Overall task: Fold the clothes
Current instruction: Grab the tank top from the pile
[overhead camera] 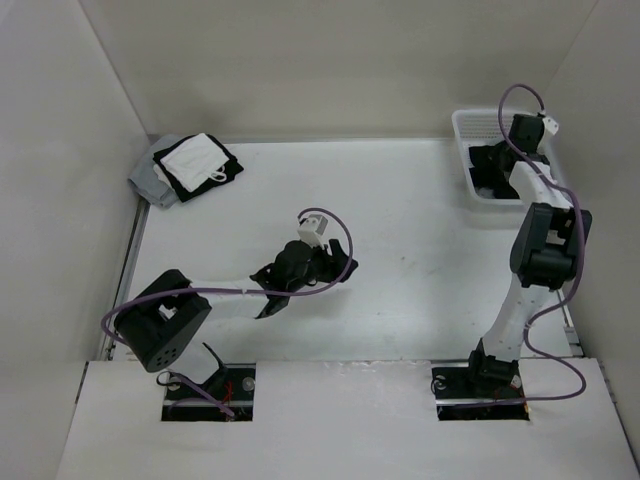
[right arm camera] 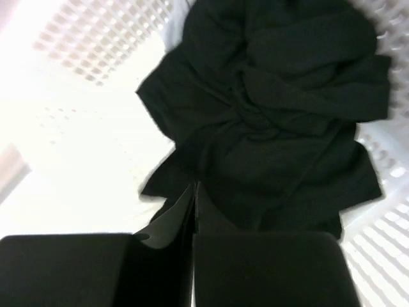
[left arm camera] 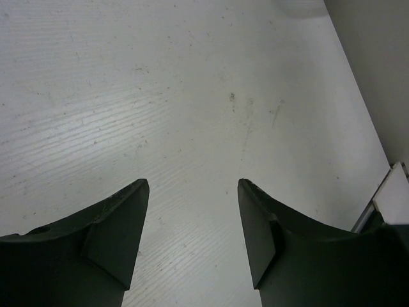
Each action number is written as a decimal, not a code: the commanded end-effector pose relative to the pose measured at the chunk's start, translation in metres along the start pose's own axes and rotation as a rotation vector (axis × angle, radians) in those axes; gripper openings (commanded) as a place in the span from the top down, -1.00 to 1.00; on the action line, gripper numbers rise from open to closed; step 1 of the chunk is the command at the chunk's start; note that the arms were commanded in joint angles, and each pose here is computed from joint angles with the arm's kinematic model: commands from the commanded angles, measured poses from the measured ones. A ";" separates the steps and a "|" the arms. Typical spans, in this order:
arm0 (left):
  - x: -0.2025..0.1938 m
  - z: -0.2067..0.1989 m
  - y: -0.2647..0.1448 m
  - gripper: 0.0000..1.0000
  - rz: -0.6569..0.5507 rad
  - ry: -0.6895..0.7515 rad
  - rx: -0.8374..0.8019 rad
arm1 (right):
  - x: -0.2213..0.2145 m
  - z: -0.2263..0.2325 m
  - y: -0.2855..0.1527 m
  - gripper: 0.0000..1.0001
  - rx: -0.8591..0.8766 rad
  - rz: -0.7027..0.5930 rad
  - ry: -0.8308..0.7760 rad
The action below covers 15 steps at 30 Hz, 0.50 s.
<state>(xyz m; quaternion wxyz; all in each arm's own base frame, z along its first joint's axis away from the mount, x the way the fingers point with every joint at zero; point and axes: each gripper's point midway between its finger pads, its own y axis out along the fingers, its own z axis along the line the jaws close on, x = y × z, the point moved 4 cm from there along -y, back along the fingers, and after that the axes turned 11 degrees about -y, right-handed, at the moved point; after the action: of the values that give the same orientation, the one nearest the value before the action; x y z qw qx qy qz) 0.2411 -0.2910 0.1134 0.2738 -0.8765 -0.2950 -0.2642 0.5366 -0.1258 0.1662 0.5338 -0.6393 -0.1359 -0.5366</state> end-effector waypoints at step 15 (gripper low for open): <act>0.039 -0.006 -0.010 -0.12 -0.113 -0.077 -0.054 | 0.207 0.092 -0.381 1.00 0.553 -0.805 0.163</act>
<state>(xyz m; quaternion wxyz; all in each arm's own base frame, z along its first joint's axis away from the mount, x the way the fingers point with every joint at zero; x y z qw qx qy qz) 0.2516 -0.2829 0.1164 0.2692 -0.8760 -0.3118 -0.2509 0.4571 -0.0352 0.4185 0.4837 -0.4665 -0.3419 -0.6569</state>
